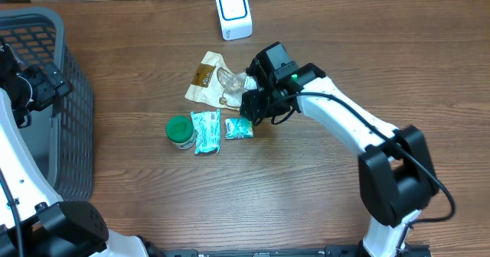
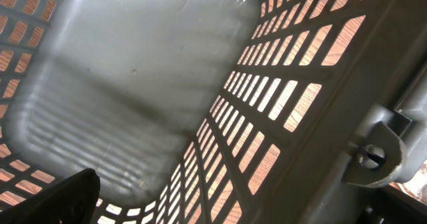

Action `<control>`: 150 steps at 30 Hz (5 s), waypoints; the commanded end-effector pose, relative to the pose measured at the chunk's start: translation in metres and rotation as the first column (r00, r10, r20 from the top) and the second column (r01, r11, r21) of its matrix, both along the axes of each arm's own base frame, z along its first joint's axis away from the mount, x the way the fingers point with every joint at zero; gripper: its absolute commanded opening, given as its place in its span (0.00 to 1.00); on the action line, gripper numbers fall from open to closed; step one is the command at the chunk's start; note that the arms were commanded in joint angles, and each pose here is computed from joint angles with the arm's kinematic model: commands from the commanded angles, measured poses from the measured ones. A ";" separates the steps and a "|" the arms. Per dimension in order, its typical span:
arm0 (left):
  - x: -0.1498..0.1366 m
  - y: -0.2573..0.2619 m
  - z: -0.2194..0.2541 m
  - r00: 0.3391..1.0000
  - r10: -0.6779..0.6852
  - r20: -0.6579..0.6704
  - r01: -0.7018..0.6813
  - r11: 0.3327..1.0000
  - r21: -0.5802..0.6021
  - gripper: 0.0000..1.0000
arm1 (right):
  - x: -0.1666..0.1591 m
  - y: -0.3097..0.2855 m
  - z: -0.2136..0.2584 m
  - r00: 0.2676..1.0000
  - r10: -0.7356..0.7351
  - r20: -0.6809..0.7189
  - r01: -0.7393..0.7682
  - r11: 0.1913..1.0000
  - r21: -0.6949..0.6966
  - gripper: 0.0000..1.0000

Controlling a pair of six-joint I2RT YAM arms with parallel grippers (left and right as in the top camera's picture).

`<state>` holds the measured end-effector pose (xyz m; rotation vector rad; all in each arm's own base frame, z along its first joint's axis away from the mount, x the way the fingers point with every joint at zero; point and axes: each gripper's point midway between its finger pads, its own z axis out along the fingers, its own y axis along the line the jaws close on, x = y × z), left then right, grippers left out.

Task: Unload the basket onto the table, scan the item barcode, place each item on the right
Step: 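Reach the right gripper to the teal tissue pack near the snack bag, then grasp the teal tissue pack with the right gripper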

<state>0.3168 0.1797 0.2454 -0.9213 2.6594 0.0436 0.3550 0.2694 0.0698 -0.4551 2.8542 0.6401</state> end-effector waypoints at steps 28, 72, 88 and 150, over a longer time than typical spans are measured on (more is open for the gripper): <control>-0.001 0.004 -0.005 1.000 -0.007 -0.019 0.007 1.000 0.007 1.00 | -0.013 -0.017 -0.013 0.970 -0.176 -0.166 0.169 0.984 -0.059 0.04; -0.001 0.004 -0.005 1.000 -0.007 -0.019 0.007 1.000 0.007 1.00 | -0.022 -0.054 -0.023 0.950 0.312 -0.015 -0.311 0.939 -0.147 0.70; -0.001 0.004 -0.005 1.000 -0.007 -0.019 0.007 1.000 0.007 1.00 | -0.028 -0.055 -0.048 0.960 0.259 -0.104 -0.273 0.952 -0.142 0.41; -0.001 0.004 -0.005 1.000 -0.007 -0.019 0.007 1.000 0.007 1.00 | -0.058 -0.082 -0.048 0.977 -0.121 -0.173 0.084 0.974 -0.209 0.42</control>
